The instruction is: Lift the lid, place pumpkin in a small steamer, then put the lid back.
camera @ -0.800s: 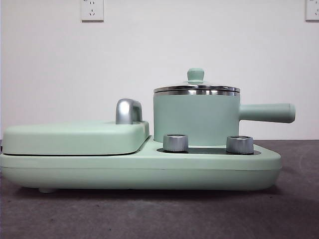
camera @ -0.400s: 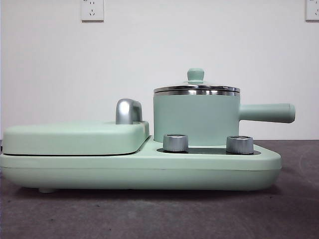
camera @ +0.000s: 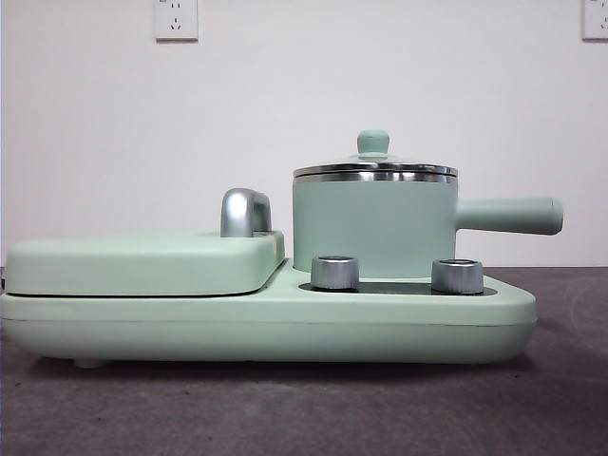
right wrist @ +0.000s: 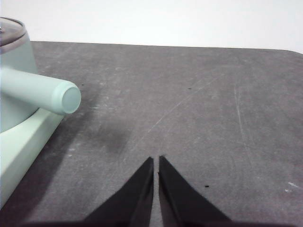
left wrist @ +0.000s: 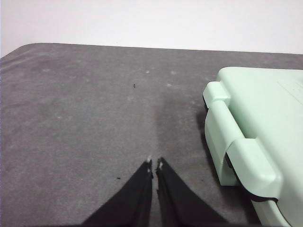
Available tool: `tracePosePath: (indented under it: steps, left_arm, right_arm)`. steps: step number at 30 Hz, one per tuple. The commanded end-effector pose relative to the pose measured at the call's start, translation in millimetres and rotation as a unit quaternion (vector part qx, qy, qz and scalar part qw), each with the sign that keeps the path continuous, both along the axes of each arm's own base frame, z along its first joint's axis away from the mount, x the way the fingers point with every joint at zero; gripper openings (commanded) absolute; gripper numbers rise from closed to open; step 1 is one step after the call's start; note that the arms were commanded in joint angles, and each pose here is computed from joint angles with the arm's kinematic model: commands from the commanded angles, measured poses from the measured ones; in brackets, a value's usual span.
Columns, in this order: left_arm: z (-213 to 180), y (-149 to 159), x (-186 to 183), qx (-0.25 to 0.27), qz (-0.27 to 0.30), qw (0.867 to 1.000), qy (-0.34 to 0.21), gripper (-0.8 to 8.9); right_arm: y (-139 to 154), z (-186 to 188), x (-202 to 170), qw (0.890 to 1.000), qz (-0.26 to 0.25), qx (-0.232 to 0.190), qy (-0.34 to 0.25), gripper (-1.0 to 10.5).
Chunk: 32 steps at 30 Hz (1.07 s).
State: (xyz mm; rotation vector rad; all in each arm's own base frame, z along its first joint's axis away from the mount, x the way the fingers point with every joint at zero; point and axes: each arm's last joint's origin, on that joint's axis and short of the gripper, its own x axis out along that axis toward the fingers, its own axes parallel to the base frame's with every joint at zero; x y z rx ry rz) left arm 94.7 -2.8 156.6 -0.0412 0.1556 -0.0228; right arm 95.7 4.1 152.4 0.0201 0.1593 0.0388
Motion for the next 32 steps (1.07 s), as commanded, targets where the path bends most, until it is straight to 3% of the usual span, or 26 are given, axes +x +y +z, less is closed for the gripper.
tracePosePath:
  steps: [1, 32]
  left_arm:
    - [-6.7, -0.2, 0.7, 0.005, -0.001, 1.0, 0.011, 0.2]
    - [-6.7, -0.2, 0.7, 0.005, -0.001, 1.0, 0.011, 0.2]
  right_arm:
    - [-0.4, -1.1, 0.3, 1.0, -0.003, -0.005, -0.002, 0.2]
    - [-0.4, -0.2, 0.4, 1.0, -0.003, -0.005, -0.006, 0.2]
